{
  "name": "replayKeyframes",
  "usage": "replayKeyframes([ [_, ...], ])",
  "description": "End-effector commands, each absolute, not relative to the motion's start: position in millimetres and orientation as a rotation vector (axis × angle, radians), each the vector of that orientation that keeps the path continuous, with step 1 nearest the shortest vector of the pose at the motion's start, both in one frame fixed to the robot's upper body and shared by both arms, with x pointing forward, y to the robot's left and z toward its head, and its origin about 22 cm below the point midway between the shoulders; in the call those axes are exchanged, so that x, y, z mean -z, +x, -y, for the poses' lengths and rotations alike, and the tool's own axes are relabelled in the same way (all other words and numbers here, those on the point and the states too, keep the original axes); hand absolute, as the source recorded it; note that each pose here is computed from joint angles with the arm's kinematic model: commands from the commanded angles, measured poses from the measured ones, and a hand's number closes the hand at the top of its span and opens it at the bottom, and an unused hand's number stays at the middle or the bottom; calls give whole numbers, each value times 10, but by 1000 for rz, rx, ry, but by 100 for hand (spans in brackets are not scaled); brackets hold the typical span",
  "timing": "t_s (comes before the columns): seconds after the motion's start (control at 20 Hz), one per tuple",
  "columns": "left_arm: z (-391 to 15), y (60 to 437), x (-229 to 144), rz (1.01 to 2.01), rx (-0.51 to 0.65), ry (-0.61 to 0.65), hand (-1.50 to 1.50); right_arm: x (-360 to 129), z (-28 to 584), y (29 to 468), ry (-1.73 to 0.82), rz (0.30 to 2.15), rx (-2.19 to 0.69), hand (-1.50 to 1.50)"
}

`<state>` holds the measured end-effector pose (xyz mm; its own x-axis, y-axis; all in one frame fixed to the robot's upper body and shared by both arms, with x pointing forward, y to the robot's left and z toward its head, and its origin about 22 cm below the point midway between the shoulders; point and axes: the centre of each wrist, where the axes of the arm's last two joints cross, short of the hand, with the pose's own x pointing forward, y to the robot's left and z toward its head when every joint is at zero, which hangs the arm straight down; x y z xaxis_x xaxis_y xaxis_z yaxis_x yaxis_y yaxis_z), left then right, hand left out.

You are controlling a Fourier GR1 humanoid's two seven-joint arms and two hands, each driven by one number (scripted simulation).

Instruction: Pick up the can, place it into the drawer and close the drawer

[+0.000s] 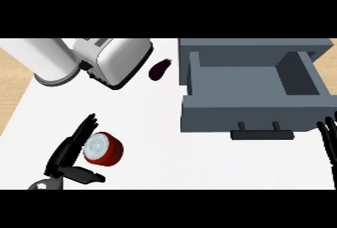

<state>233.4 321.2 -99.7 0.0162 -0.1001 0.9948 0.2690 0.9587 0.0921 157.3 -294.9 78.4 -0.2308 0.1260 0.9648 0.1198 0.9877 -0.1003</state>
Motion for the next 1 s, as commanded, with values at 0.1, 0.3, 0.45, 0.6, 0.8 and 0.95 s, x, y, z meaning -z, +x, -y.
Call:
replayKeyframes([
  [0.1, -3105, 2312, 925, 1515, 297, -139, -150, -728, 3044, 1631, -169, 1798, -23, -150],
  [0.3, -3022, 2617, 1023, 1518, 287, -177, -150, -821, 2952, 1573, -186, 1805, -4, -150],
  [0.45, -2947, 2525, 934, 1525, 310, -162, -150, -863, 3092, 1493, -173, 1804, -7, -150],
  [0.6, -2968, 2610, 947, 1509, 299, -178, -150, -853, 2974, 1681, -167, 1803, -6, -150],
  [0.8, -2855, 2485, 1094, 1536, 324, -176, -150, -766, 2940, 1634, -176, 1803, -1, -150],
  [0.95, -2722, 2574, 1040, 1538, 330, -214, -150, -888, 3081, 1579, -164, 1810, -3, -150],
])
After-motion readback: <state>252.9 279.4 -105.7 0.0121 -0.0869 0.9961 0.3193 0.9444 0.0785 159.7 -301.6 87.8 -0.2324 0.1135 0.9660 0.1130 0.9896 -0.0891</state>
